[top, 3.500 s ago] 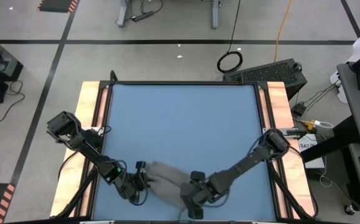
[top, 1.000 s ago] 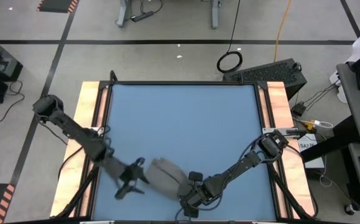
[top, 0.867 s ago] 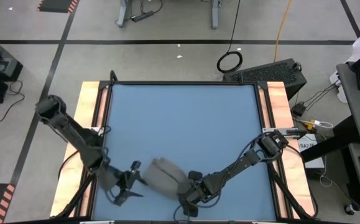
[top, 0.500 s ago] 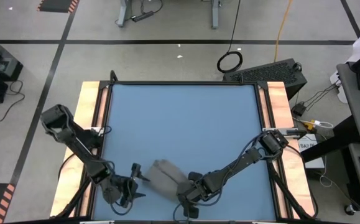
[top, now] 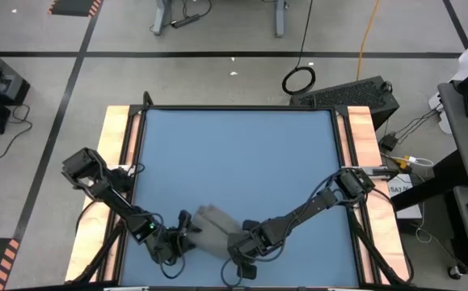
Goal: Roll towel
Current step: Roll the gray towel
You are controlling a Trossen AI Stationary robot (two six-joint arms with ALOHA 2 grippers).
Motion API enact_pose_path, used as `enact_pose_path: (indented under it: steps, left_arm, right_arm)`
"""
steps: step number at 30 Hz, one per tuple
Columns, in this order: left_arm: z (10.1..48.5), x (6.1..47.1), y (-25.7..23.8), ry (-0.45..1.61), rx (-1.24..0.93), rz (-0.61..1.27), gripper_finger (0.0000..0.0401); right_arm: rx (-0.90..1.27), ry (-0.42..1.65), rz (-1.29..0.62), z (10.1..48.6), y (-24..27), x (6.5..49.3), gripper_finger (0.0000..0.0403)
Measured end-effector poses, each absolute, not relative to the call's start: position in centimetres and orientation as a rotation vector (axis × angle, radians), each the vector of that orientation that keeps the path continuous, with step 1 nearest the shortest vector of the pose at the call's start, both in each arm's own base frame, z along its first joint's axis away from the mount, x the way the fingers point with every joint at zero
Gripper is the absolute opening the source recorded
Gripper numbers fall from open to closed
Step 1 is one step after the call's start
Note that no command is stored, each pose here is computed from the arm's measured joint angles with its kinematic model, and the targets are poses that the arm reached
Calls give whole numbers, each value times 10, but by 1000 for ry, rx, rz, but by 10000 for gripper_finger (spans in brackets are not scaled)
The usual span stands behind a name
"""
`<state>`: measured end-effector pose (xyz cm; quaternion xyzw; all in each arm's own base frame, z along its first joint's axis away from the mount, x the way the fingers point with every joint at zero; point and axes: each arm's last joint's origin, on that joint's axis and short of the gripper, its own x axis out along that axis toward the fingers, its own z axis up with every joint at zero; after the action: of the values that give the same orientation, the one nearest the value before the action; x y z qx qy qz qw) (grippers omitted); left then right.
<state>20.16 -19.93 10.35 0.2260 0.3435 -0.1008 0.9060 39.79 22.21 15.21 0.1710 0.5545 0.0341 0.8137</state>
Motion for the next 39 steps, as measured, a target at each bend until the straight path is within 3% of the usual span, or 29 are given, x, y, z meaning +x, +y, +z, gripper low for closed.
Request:
enact_pose_path:
  steps: [6,13,17,22,29,35,39]
  left_arm:
    - [103,208,-190,736,438,-167,204]
    - [112,221,-174,796,257,-202,33]
    - [124,226,-163,834,64,-237,31]
    - [141,230,-147,894,-181,-275,47]
    - [145,239,-124,984,-381,-307,53]
    - [136,239,-108,1104,-461,-222,55]
    - [136,239,-107,1118,-507,-200,55]
  right_arm:
    - [333,1182,65,152,220,398,76]
    - [362,1244,7,175,223,379,184]
    - [367,1166,-37,203,238,360,227]
    - [208,947,-93,216,278,330,240]
    - [0,760,-224,177,312,316,255]
    - [-93,799,-275,142,303,333,316]
    - [-143,802,-278,137,294,343,360]
